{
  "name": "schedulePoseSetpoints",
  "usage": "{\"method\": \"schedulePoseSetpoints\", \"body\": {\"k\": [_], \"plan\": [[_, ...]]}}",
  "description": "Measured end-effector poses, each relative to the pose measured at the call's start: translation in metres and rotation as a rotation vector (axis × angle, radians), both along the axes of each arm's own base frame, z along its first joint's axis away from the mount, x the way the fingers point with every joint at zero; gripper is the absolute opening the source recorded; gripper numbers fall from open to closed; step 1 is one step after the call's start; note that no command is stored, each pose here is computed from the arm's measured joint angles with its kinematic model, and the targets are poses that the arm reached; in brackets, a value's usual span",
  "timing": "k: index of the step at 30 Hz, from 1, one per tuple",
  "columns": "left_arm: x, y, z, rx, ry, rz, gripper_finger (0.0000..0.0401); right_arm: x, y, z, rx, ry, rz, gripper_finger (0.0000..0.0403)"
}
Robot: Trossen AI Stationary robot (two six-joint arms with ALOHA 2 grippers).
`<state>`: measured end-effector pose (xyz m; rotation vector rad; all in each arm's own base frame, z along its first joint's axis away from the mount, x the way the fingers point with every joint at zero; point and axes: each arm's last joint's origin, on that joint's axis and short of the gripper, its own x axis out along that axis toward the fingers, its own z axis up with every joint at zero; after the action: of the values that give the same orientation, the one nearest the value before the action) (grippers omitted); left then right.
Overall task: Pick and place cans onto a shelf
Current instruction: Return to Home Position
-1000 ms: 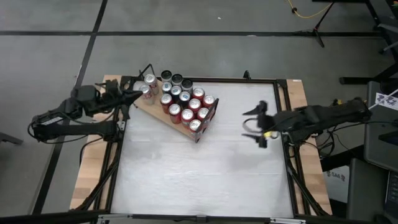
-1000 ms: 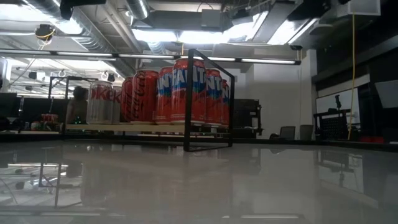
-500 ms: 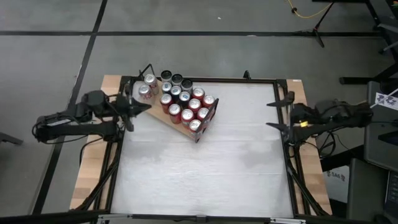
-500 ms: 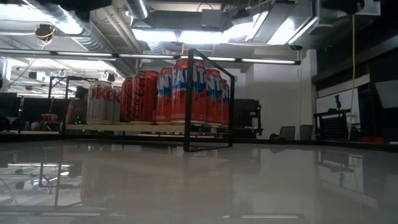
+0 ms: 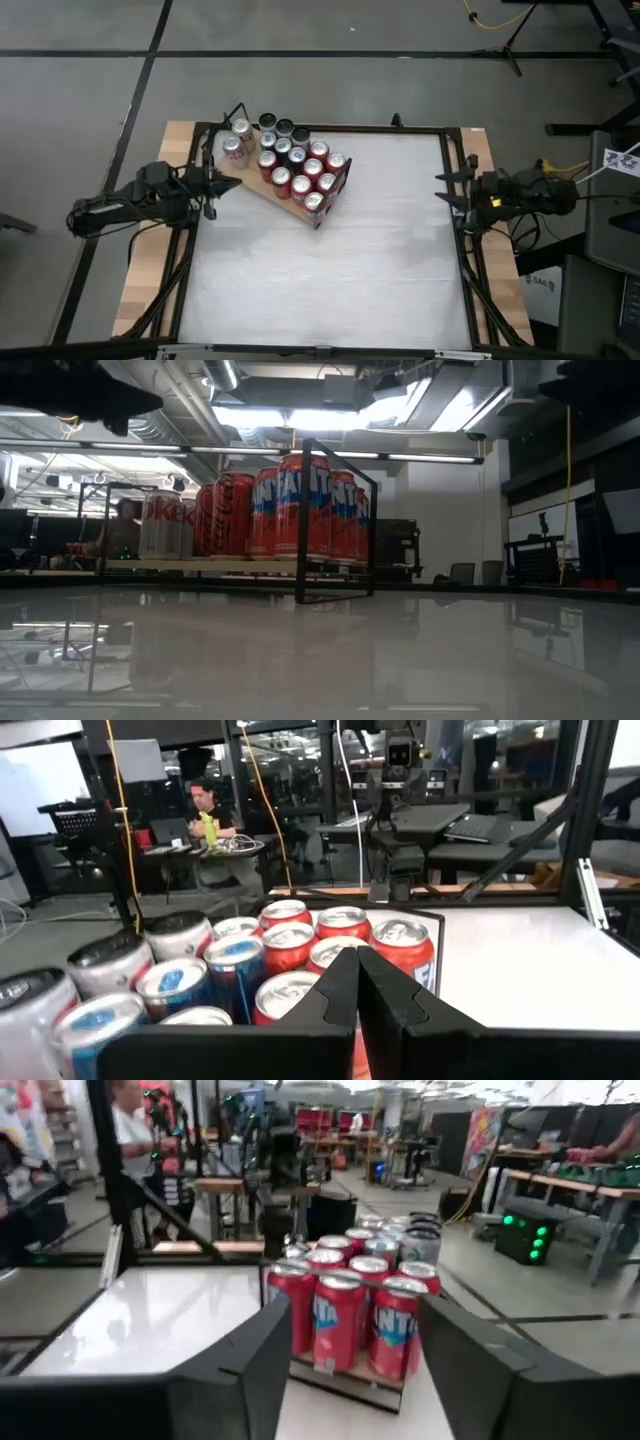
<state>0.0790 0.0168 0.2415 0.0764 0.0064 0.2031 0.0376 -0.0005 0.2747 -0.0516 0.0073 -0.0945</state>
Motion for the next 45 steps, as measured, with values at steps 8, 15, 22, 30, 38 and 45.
{"method": "schedulePoseSetpoints", "body": {"k": [8, 15, 22, 30, 38, 45], "plan": [[0.001, 0.0, -0.029, -0.025, -0.026, -0.008, 0.0, 0.018, 0.005, -0.022, -0.004, 0.016, 0.025, 0.0148], [0.014, 0.003, -0.057, 0.012, -0.12, -0.004, 0.0, 0.031, 0.008, -0.041, -0.004, -0.014, 0.01, 0.0105], [0.016, 0.004, -0.065, 0.01, -0.114, 0.002, 0.0, 0.039, 0.011, -0.058, -0.002, 0.009, 0.017, 0.0068], [0.016, 0.004, -0.072, -0.06, -0.053, -0.026, 0.0, 0.049, 0.013, -0.083, 0.0, 0.027, 0.006, 0.0039], [0.016, 0.004, -0.074, -0.094, -0.037, -0.015, 0.0, 0.053, 0.014, -0.101, 0.026, 0.074, -0.009, 0.0022], [0.016, 0.004, -0.074, -0.095, -0.036, -0.006, 0.0, 0.053, 0.014, -0.101, 0.033, 0.067, -0.009, 0.001]]}}
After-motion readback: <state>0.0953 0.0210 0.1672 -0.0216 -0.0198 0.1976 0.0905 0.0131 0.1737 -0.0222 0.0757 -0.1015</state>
